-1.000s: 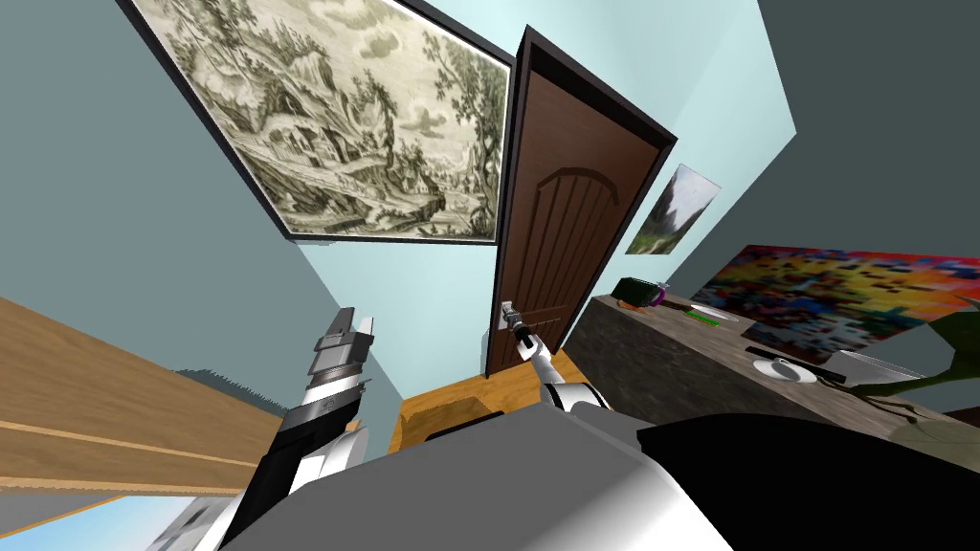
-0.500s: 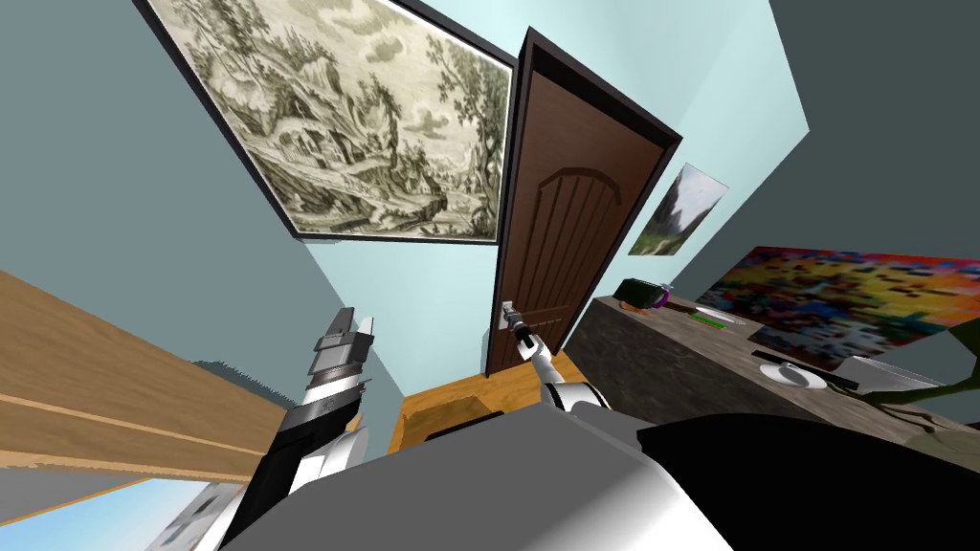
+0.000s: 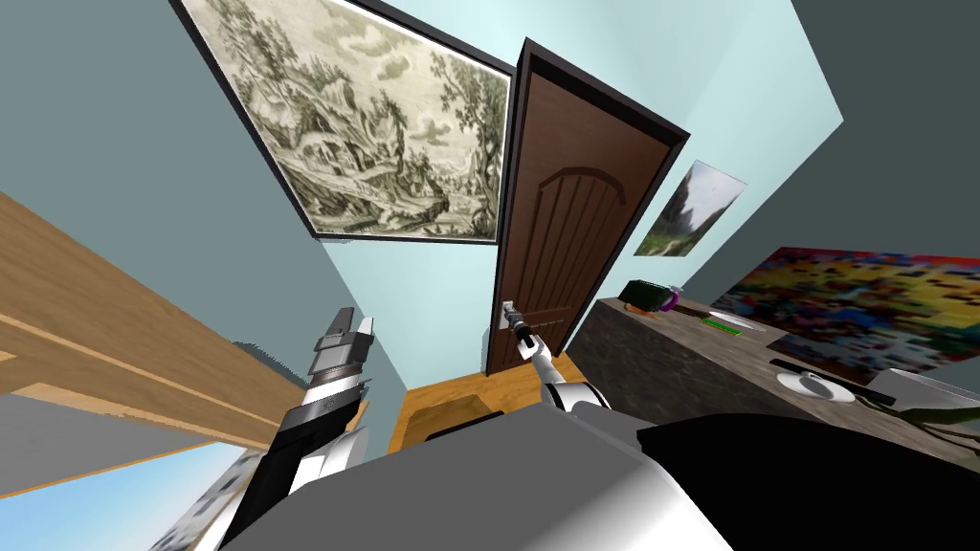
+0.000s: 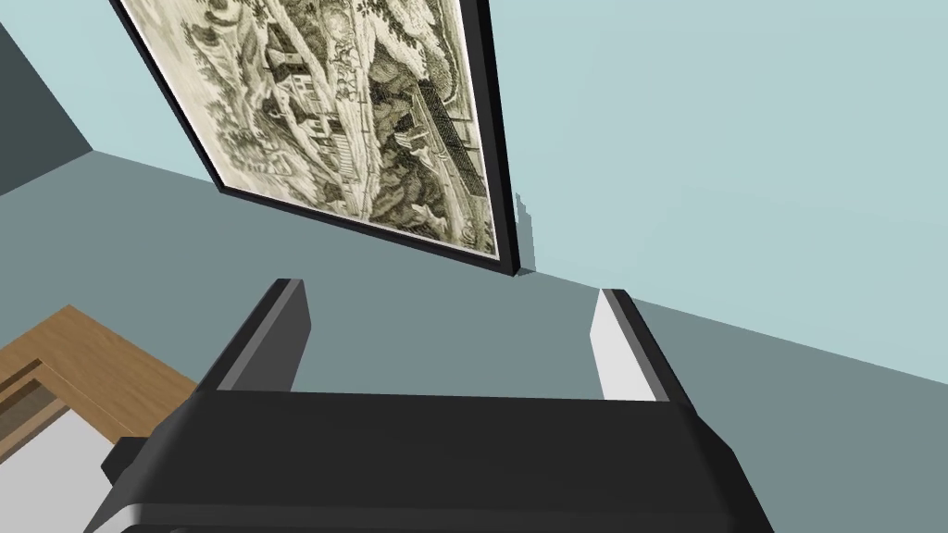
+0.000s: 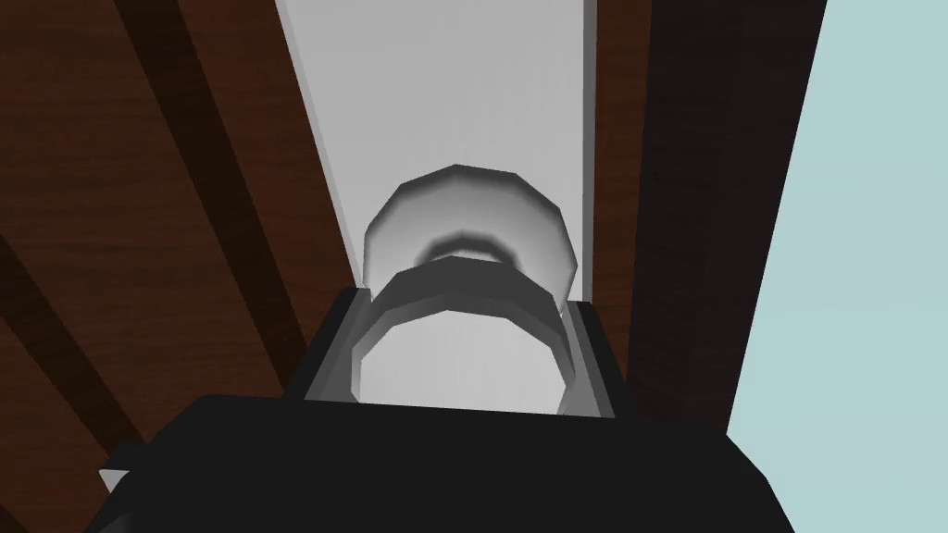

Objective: Pull the door open

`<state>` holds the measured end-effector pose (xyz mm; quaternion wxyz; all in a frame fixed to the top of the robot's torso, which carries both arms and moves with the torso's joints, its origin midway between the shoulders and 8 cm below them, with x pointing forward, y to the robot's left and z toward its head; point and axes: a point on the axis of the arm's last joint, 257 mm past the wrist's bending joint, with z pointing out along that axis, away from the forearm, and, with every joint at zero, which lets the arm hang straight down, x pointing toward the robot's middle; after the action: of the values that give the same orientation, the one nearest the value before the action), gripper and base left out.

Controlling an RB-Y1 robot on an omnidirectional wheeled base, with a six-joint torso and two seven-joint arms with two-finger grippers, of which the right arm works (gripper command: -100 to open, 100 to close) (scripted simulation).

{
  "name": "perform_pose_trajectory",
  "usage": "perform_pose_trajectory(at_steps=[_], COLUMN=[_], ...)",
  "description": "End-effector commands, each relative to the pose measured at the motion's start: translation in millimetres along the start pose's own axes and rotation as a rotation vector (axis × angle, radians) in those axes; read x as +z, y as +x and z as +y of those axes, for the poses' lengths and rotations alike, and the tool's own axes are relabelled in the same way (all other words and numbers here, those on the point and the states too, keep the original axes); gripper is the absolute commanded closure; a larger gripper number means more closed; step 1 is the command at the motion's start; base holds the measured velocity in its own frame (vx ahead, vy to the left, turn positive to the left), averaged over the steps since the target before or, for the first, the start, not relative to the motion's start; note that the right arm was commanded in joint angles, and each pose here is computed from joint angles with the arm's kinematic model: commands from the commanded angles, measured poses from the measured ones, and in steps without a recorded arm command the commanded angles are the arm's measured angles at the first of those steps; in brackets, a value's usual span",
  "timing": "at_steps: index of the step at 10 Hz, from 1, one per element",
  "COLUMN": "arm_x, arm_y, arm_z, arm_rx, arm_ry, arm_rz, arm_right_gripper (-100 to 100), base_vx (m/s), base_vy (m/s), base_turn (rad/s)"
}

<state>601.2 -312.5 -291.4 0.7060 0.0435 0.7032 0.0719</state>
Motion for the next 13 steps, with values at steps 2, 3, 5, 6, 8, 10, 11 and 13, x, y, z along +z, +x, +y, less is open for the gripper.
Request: perform_pose_trajectory(at_steps=[2, 3, 5, 6, 8, 10, 11, 13], arm_x=[-0.2, -0.3, -0.4, -0.4, -0.6, -0.7, -0.9, -1.0], arm_y=[-0.8, -1.7, -3.8, -3.8, -5.8, -6.9, -8.0, -9.1], arm_z=[-0.7, -2.0, -5.2, -5.2, -8.6, -10.4, -12.4, -14.5], arm_rx=[0.102, 0.139, 0.223, 0.229, 0.32, 0.374, 0.417, 0.482], arm_ry=[0.007, 0.011, 0.02, 0.02, 0.029, 0.034, 0.039, 0.043], arm_rz=[-0.008, -0.012, -0.021, -0.021, -0.032, -0.037, -0.044, -0.051], arm_right_gripper=[100, 100, 100, 100, 100, 100, 100, 100], base_vx=[-0.058, -0.069, -0.055, -0.041, -0.041, -0.037, -0.06, -0.04], base_vy=[-0.048, -0.06, -0.051, -0.037, -0.033, -0.033, -0.054, -0.025], base_turn=[0.094, 0.109, 0.109, 0.043, 0.087, 0.059, 0.106, 0.054])
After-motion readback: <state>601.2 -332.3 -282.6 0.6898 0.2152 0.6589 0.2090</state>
